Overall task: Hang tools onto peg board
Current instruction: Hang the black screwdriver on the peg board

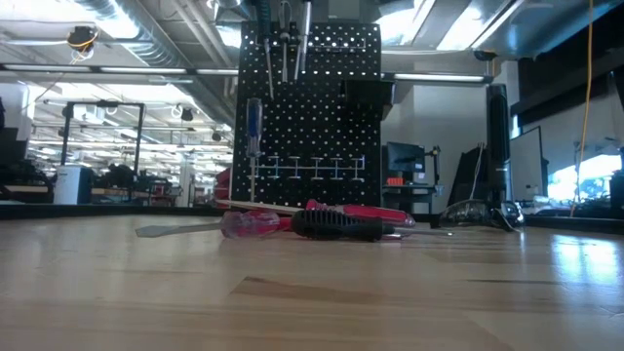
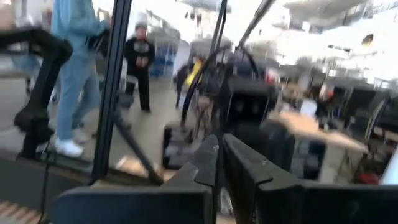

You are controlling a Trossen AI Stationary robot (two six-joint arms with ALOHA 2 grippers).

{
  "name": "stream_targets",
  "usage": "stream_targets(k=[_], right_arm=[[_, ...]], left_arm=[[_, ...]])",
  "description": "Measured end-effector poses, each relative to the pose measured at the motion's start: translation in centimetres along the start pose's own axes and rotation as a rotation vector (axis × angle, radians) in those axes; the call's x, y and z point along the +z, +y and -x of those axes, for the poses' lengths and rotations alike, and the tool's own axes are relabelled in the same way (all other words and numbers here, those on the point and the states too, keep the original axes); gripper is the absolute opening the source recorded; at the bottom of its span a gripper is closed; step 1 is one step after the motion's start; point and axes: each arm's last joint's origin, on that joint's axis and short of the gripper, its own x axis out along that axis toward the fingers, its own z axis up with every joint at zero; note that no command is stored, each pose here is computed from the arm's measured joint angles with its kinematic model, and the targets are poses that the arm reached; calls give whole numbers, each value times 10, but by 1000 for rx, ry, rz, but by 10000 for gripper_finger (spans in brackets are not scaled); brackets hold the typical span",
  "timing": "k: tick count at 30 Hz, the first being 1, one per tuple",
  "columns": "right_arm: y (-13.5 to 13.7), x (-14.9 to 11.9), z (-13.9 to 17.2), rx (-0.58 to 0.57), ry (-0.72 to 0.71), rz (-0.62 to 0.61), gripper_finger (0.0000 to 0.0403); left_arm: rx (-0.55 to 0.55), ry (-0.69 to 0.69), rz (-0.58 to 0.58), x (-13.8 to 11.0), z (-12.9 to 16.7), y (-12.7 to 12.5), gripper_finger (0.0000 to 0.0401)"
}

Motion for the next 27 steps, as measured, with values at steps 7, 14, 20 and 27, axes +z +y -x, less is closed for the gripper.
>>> stream_targets(k=[7, 14, 20, 27], right_arm=[[14, -2, 34, -100, 340, 35, 18], [43, -46, 66, -232, 501, 8, 6], [56, -88, 87, -300, 508, -68, 15], [58, -98, 93, -310, 478, -94, 16]], left_arm=[[258, 38, -40, 1, 3, 2, 104], [528, 99, -48, -19, -14, 12, 104], [679, 61, -75, -40, -37, 18, 104], [822, 57, -115, -68, -58, 39, 104]])
